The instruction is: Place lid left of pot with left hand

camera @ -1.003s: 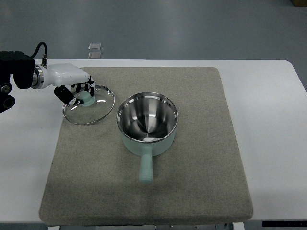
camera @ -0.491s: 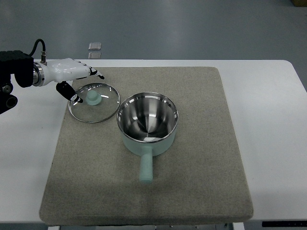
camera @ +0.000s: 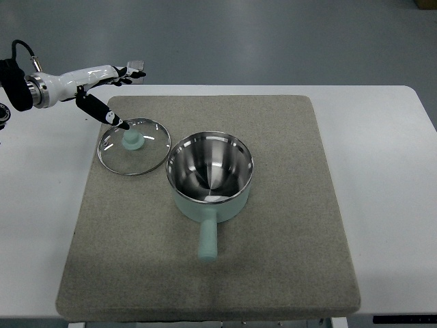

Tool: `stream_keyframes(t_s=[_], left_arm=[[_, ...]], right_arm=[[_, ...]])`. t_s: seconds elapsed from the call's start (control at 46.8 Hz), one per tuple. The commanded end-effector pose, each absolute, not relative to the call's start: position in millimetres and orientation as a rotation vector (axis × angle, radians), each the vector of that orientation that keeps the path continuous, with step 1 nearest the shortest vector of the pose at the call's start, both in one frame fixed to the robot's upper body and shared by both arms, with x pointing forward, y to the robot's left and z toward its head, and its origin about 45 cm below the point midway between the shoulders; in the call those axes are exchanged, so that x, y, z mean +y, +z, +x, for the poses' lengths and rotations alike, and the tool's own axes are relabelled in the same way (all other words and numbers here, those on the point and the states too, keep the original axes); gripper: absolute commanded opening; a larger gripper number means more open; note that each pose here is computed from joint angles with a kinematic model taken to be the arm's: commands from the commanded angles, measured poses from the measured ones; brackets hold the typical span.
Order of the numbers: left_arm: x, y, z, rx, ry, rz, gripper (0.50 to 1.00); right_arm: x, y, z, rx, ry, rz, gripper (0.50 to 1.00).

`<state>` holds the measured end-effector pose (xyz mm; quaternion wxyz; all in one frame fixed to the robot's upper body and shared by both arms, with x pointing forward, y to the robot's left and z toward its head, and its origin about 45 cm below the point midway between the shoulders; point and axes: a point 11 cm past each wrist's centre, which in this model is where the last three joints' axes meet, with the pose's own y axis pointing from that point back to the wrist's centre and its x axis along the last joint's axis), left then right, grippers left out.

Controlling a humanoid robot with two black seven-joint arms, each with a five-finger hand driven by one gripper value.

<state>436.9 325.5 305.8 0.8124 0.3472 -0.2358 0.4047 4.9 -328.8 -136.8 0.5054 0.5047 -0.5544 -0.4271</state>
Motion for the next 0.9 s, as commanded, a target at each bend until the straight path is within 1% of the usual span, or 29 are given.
stream_keyframes(t_s=[0.0, 0.128, 0.256, 0.342, 0.427, 0.534, 0.619, 0.726, 0.875], left_arm=[[332.1, 312.6, 440.7, -0.384, 0.948, 0.631, 0.992], [341.9, 325.0, 448.8, -0.207, 1.065, 0.445, 0.992], [342.4, 330.7, 454.8, -0.047, 1.124, 0.277, 0.992], [345.0, 332.4, 457.7, 0.023, 1.152, 0.203, 0.992], [346.1, 331.5, 457.4, 0.059, 1.156, 0.174, 0.992], [343.7, 326.9, 453.3, 0.143, 1.120, 0.111, 0.992], [347.4, 320.8, 448.8, 0.246, 1.083, 0.036, 0.992], [352.8, 309.3, 441.8, 0.359, 1.030, -0.011, 0.992], [354.2, 302.1, 431.9, 0.459, 0.963, -0.107, 0.992]], right_arm=[[-328.8, -136.8, 4.9, -1.338, -1.031, 1.217, 0.924], [-328.8, -136.8, 4.9, -1.338, -1.031, 1.217, 0.924], [-328.8, -136.8, 4.9, -1.338, -1.031, 1.217, 0.924], [-328.8, -136.8, 4.9, -1.338, -1.031, 1.217, 0.924], [-328.8, -136.8, 4.9, -1.338, -1.031, 1.217, 0.924], [-328.8, -136.8, 4.9, -1.337, -1.030, 1.218, 0.924], [-328.8, -136.8, 4.9, -1.338, -1.031, 1.217, 0.924], [-328.8, -136.8, 4.9, -1.338, -1.031, 1.217, 0.924], [-328.4, -136.9, 5.2, -1.345, -1.041, 1.216, 0.924]])
